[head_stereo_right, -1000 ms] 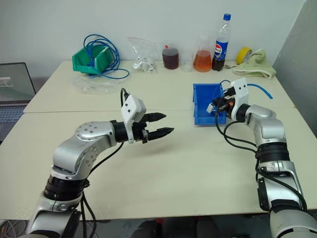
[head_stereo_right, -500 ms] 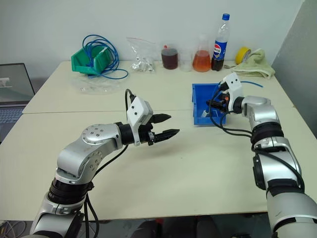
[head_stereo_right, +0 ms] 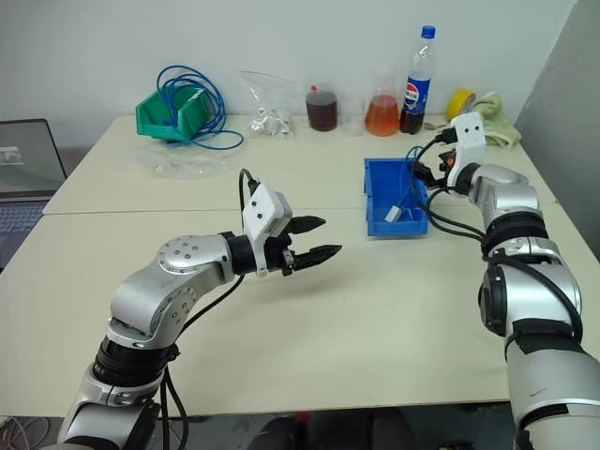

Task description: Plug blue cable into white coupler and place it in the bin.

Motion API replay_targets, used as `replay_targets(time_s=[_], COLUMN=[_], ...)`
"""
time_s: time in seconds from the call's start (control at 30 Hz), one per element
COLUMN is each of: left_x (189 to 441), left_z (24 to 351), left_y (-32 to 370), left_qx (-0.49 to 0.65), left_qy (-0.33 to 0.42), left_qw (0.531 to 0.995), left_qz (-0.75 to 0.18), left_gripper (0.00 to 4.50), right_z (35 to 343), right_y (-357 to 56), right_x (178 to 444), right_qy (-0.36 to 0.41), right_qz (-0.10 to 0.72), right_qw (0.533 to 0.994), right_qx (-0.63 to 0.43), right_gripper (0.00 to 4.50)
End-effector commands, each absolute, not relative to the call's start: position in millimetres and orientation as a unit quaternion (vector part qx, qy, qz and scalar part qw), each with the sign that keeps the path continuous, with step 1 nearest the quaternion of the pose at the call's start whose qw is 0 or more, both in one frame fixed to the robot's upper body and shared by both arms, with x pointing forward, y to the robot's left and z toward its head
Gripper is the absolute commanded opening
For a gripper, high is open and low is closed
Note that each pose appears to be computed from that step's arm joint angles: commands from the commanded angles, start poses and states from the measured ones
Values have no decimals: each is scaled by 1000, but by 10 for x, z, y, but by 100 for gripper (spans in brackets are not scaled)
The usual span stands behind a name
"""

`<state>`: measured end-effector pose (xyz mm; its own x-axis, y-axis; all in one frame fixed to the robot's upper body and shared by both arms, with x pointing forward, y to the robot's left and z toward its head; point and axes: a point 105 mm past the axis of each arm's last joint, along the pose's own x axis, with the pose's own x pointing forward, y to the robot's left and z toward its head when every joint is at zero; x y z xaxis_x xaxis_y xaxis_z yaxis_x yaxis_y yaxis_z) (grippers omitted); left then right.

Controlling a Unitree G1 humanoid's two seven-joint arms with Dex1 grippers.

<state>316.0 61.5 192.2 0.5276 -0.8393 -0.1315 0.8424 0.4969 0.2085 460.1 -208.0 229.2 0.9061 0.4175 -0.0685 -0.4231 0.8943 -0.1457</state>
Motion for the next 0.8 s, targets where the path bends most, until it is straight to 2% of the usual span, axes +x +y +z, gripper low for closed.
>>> replay_targets(time_s=[0.03,0.17,0.33,0.43,0.57,0.8], left_x=[3100,3169,3272,3284,3276,3131], left_z=[2047,1897,1716,1569,1336,1090], left_y=[676,893,1215,1415,1707,1820], left_qx=[132,159,155,140,136,91], left_qy=[-47,-56,-54,-56,-55,-45], left_qw=[873,908,953,973,987,995], left_qz=[-466,-385,-255,-176,-66,-22], left_gripper=[313,313,313,313,313,313], right_z=[2596,2332,1922,1580,1156,1021], right_y=[-1833,-1523,-1431,-1487,-1538,-1561], right_x=[4206,3524,3058,2909,2818,2872], right_qy=[-107,-144,-176,-171,-130,-118], right_qz=[288,348,280,204,151,135], right_qw=[947,924,942,961,979,984], right_qx=[-98,-60,-57,-71,-38,-16], right_gripper=[448,448,448,448,448,448])
